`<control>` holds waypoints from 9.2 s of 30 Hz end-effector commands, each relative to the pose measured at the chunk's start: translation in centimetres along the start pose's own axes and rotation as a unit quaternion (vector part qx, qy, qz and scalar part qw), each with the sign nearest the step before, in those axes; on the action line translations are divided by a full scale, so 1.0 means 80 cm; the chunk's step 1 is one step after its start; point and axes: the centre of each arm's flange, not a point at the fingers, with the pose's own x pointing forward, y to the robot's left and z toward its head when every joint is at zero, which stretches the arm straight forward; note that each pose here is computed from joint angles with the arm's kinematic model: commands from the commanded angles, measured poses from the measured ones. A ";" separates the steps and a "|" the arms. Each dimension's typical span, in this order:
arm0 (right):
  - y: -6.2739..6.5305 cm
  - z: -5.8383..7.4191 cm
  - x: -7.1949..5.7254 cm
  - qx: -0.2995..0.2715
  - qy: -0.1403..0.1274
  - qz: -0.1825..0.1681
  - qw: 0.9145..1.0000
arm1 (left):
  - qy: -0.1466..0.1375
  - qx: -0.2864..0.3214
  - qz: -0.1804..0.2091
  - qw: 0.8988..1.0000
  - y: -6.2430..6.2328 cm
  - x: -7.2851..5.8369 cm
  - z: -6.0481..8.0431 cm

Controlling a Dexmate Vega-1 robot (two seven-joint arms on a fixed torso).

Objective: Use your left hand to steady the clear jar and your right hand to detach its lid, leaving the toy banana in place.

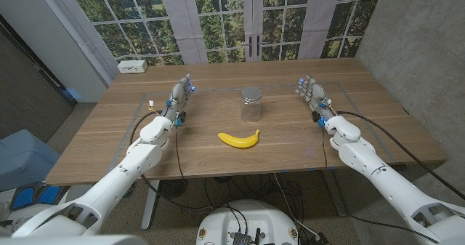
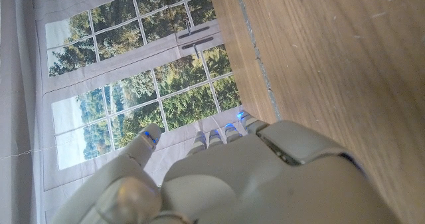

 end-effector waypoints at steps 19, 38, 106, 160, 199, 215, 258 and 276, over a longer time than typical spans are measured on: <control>0.011 -0.022 -0.007 0.013 0.018 -0.029 0.999 | -0.052 0.105 0.001 0.993 -0.005 0.007 0.025; 0.015 -0.022 -0.021 0.007 0.013 -0.037 0.999 | -0.079 0.168 -0.035 0.982 -0.021 0.005 0.042; 0.038 -0.016 -0.059 0.002 -0.007 -0.093 0.996 | -0.058 0.386 -0.267 0.881 -0.054 0.051 0.080; 0.045 -0.009 -0.097 -0.004 -0.028 -0.116 0.993 | -0.009 0.362 -0.394 0.845 -0.111 0.081 0.028; 0.043 -0.003 -0.093 -0.006 -0.037 -0.120 0.992 | 0.004 0.364 -0.401 0.840 -0.136 0.102 0.001; 0.046 -0.002 -0.086 -0.008 -0.037 -0.115 0.993 | 0.009 0.393 -0.391 0.832 -0.139 0.096 -0.013; 0.040 0.019 -0.112 -0.022 -0.060 -0.116 0.991 | 0.028 0.306 -0.273 0.912 -0.159 0.037 -0.006; 0.033 0.020 -0.120 -0.020 -0.070 -0.121 0.990 | -0.011 0.328 -0.218 0.919 -0.165 0.035 0.007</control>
